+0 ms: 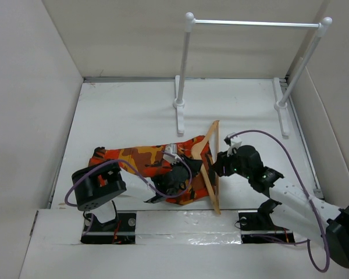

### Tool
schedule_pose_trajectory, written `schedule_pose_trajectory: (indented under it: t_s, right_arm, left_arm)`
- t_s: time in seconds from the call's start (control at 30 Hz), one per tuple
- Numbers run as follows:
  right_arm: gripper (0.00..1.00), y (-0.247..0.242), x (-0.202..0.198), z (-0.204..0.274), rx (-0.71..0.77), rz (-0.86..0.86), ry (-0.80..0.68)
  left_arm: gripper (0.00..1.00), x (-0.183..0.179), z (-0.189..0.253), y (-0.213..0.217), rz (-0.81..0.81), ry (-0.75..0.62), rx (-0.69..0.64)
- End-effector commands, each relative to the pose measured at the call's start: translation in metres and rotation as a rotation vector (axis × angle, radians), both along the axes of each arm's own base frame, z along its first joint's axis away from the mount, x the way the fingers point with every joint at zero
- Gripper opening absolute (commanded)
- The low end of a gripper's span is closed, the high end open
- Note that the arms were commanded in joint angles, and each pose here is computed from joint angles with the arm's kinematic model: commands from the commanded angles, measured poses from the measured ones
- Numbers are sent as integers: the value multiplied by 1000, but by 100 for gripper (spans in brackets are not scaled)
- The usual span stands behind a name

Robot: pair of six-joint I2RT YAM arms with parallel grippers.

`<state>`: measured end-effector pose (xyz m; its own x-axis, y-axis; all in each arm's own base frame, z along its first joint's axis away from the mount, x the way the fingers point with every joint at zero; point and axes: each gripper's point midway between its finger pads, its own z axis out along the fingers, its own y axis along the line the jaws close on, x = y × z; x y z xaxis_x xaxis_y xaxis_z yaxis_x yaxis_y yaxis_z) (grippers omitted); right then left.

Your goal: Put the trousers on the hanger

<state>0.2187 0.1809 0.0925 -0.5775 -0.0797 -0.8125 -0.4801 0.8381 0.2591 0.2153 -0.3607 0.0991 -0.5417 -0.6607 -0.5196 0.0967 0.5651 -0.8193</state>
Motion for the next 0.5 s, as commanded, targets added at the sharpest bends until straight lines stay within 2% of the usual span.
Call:
schedule_pose_trajectory:
  t_s: [0.0,0.07,0.2,0.4,0.47]
  right_arm:
    - [54,24,14,18,114,50,-73]
    - [61,28,13,7,110,70,-42]
    - [61,29,21,-4,120,60,-37]
    - [62,29,22,-37,107,70,49]
    - [65,27,24,-44,99,55,52]
  left_arm:
    - [0,6,19,-1,37,-32,-91]
    - [0,6,15,-2,34,-29,-84]
    - [0,6,11,-2,33,-29,-70]
    - [0,7,0,-2,38,-18,-46]
    - [0,7,-2,-2,38,-17,-39]
